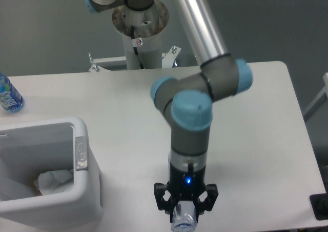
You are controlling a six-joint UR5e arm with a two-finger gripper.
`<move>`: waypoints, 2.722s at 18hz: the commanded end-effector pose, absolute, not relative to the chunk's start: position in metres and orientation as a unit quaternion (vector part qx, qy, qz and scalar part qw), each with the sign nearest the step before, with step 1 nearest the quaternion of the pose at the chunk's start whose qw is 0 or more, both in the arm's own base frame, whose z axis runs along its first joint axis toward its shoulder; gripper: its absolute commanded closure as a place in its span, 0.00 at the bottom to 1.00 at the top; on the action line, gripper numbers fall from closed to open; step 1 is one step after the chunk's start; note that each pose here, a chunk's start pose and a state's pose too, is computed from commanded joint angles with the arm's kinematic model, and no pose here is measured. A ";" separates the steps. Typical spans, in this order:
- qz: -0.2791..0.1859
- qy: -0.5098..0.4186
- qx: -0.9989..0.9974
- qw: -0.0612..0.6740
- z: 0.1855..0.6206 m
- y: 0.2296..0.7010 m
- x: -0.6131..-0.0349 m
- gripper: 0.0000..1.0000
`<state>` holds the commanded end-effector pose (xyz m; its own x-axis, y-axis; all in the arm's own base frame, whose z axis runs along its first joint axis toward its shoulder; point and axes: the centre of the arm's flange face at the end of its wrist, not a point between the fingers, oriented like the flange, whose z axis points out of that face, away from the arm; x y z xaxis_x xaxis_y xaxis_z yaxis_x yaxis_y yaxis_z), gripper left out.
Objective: Place the trash in the trash can
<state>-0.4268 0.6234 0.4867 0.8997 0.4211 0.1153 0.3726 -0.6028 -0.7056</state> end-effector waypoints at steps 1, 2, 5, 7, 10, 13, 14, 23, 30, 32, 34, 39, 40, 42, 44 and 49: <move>0.030 -0.224 -0.887 0.403 0.508 0.622 -0.424 0.41; 0.027 -0.227 -0.880 0.416 0.524 0.623 -0.420 0.41; 0.017 -0.219 -0.866 0.448 0.566 0.621 -0.396 0.40; 0.003 -0.198 -0.860 0.469 0.587 0.628 -0.365 0.40; -0.008 -0.174 -0.855 0.488 0.608 0.634 -0.331 0.41; -0.023 -0.138 -0.858 0.494 0.621 0.651 -0.276 0.41; -0.030 -0.128 -0.860 0.493 0.619 0.657 -0.260 0.40; -0.071 -0.075 -0.877 0.468 0.585 0.700 -0.177 0.37; -0.083 -0.077 -0.886 0.450 0.562 0.703 -0.169 0.00; -0.074 -0.084 -0.884 0.455 0.568 0.695 -0.183 0.00; -0.060 -0.104 -0.881 0.457 0.573 0.683 -0.212 0.00; 0.046 -0.153 -0.882 0.443 0.589 0.645 -0.281 0.00; 0.068 -0.156 -0.890 0.424 0.584 0.638 -0.292 0.00; 0.113 -0.141 -0.907 0.380 0.584 0.617 -0.310 0.00; 0.155 -0.096 -0.930 0.319 0.566 0.603 -0.325 0.00; 0.202 -0.003 -0.956 0.212 0.549 0.564 -0.344 0.00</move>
<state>-0.3441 0.5638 0.5487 0.9186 0.0904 -0.3847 -0.0806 -0.9102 -0.4062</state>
